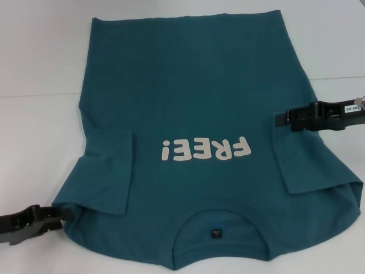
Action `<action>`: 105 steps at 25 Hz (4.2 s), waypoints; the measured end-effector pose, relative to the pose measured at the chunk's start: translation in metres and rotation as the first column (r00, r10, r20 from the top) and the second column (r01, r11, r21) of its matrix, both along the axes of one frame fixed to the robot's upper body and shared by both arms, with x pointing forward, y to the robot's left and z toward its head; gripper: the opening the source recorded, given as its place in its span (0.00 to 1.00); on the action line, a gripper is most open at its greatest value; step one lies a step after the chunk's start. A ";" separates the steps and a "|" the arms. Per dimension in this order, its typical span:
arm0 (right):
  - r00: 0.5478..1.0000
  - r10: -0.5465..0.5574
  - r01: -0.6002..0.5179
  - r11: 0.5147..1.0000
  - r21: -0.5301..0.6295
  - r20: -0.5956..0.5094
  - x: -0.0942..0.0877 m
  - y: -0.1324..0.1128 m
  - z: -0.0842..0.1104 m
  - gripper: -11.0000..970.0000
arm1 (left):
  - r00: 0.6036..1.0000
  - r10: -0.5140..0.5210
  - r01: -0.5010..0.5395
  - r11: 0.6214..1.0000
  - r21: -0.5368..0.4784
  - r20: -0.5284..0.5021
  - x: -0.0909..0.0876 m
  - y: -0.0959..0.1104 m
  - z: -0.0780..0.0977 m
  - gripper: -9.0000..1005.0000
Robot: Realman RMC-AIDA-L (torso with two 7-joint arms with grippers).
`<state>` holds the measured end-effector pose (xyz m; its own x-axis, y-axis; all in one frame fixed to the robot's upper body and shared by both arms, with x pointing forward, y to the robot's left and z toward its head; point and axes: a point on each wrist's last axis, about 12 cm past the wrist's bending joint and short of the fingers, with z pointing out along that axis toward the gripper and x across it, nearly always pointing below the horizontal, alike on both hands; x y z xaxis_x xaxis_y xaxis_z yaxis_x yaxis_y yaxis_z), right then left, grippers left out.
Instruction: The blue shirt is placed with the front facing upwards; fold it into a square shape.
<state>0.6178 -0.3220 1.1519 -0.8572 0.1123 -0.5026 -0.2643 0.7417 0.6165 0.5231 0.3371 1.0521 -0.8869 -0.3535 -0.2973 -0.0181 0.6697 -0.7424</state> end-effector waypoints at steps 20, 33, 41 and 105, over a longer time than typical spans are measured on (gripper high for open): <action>1.000 -0.016 0.016 1.000 0.023 -0.002 -0.003 -0.005 0.000 0.65 | 1.000 -0.009 0.009 1.000 -0.025 -0.013 0.012 -0.017 0.001 0.34; 1.000 -0.008 0.008 1.000 0.025 -0.002 -0.003 -0.005 0.001 0.65 | 0.999 -0.043 0.042 0.998 -0.039 -0.015 0.012 -0.017 0.004 0.11; 1.000 0.001 -0.001 1.000 0.019 -0.007 -0.004 -0.005 0.001 0.65 | 0.995 -0.097 0.100 0.987 -0.124 0.030 0.006 -0.016 0.014 0.01; 0.970 -0.119 0.064 0.965 -0.254 -0.210 -0.043 -0.078 -0.027 0.73 | 0.996 -0.055 0.065 0.986 -0.154 0.069 0.004 -0.006 0.016 0.01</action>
<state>0.5749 -0.3997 1.1251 -0.9417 0.0935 -0.3231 -0.0657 0.8910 0.4492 0.5274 0.3307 1.0683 -0.8889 -0.3466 -0.2996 0.0697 0.5440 -0.8362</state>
